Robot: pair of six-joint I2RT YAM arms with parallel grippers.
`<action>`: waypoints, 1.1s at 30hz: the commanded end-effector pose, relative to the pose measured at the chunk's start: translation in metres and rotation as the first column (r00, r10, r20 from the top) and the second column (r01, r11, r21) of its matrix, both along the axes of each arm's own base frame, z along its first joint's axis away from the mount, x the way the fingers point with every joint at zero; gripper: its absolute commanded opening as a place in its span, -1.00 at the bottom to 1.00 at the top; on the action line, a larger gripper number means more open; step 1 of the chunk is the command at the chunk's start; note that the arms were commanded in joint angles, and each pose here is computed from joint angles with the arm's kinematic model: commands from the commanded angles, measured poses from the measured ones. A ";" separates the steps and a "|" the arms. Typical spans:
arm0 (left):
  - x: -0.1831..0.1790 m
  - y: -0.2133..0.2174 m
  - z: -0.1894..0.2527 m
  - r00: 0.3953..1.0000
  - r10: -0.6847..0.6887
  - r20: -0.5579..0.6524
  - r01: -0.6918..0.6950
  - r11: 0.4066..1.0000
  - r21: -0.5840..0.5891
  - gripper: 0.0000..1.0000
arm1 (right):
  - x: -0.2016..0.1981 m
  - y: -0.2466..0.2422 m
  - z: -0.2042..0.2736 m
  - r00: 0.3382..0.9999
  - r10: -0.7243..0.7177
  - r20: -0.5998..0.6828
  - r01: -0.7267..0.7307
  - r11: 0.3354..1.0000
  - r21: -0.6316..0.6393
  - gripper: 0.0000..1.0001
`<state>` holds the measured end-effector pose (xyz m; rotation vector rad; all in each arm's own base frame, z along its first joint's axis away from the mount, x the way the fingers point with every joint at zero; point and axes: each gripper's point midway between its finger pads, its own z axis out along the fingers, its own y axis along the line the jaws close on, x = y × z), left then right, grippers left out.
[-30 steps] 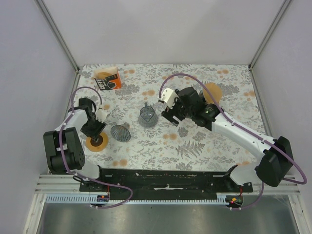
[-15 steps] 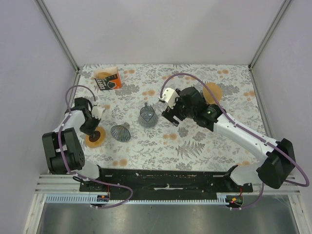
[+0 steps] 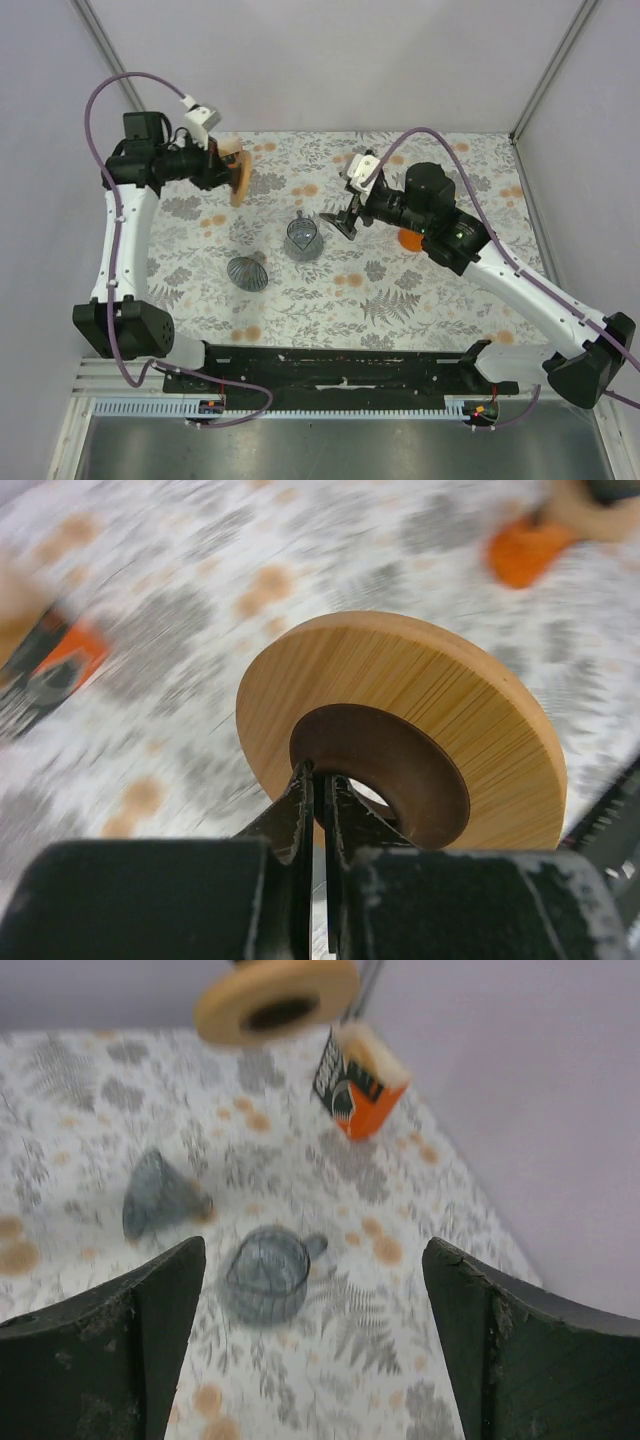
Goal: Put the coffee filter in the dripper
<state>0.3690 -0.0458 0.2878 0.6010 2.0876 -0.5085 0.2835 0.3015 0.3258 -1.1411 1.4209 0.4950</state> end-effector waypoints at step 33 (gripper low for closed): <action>-0.101 -0.180 0.092 0.810 -0.587 -0.014 0.526 0.735 -0.428 -0.47 | 0.021 0.065 0.100 0.995 0.098 0.015 -0.096 0.913 0.396 -1.00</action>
